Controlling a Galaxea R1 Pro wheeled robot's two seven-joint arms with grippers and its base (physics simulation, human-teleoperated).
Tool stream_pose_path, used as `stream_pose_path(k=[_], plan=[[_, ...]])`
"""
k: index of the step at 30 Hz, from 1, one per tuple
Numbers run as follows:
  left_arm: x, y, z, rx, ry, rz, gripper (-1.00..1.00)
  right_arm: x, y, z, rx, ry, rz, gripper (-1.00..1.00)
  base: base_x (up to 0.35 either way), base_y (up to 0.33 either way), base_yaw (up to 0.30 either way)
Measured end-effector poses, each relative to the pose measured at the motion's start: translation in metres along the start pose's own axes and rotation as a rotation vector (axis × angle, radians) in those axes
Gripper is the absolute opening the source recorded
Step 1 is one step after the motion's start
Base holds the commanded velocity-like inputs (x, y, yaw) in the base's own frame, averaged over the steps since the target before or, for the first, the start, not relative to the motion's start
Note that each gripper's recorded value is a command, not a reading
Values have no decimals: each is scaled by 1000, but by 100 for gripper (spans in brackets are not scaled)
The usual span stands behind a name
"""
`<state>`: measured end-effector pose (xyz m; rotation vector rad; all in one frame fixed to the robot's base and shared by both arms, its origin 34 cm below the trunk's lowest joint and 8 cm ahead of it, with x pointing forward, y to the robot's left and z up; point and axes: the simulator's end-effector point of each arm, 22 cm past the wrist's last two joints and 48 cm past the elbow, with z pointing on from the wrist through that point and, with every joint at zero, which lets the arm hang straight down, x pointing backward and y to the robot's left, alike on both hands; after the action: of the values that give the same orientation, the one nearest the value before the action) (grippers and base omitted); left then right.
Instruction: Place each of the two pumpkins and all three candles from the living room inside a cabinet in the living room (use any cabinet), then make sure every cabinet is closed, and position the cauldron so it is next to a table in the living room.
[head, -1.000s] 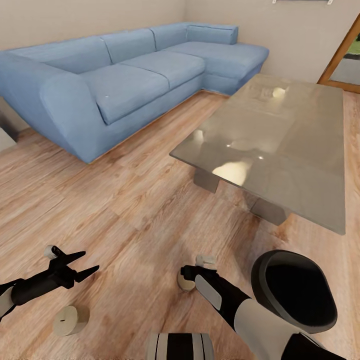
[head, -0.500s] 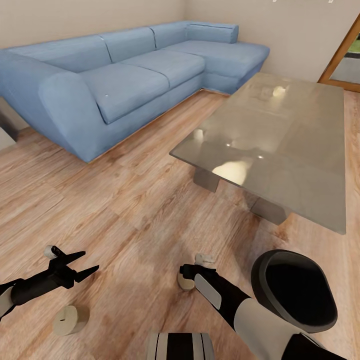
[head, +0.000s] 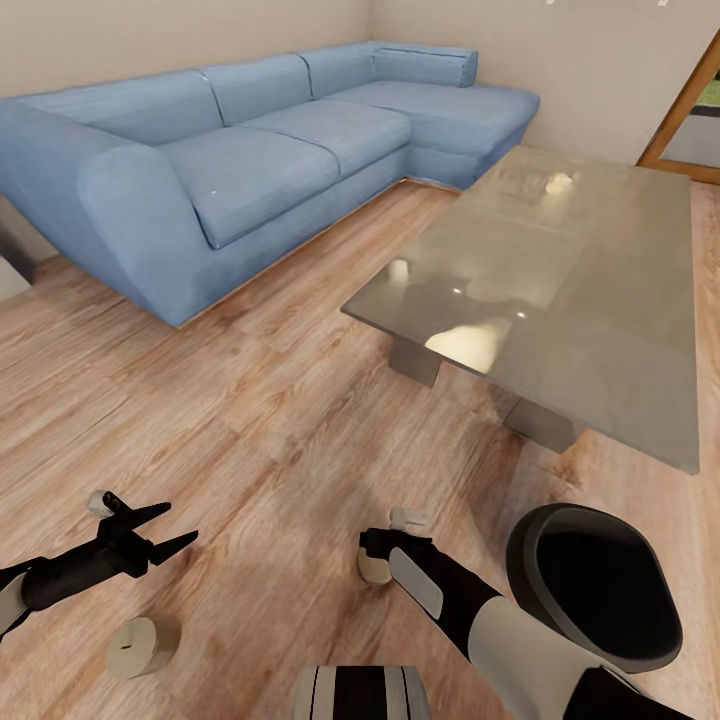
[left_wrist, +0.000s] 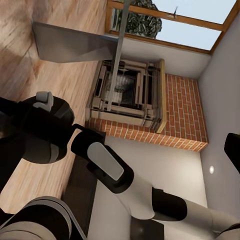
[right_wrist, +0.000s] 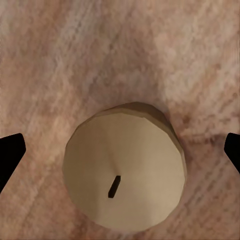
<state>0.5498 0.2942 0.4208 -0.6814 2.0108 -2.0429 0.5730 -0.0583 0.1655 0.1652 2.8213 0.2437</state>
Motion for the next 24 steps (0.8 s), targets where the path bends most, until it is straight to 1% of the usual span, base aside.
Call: stream_pose_path(k=[9,14,16,21,24], plan=[[-1,1,-2,-3,-6,-4,100,0,1,0,-1,0,0,100,0,0,0],[-2,11,-2,-10,-7,-20,100,10,-2,8,2,20,2,100,0,0,0],[-2,9,-2,-5,-5,-19,100,10,-2,8,2,20,2,100,0,0,0],[-1,-5,-2,57,-1,-14,100,10,-1,8,2,20,2,100,0,0,0],[-1,-7,-3,70,0,-17,100,12,-2,9,2,24,2,100,0,0,0]])
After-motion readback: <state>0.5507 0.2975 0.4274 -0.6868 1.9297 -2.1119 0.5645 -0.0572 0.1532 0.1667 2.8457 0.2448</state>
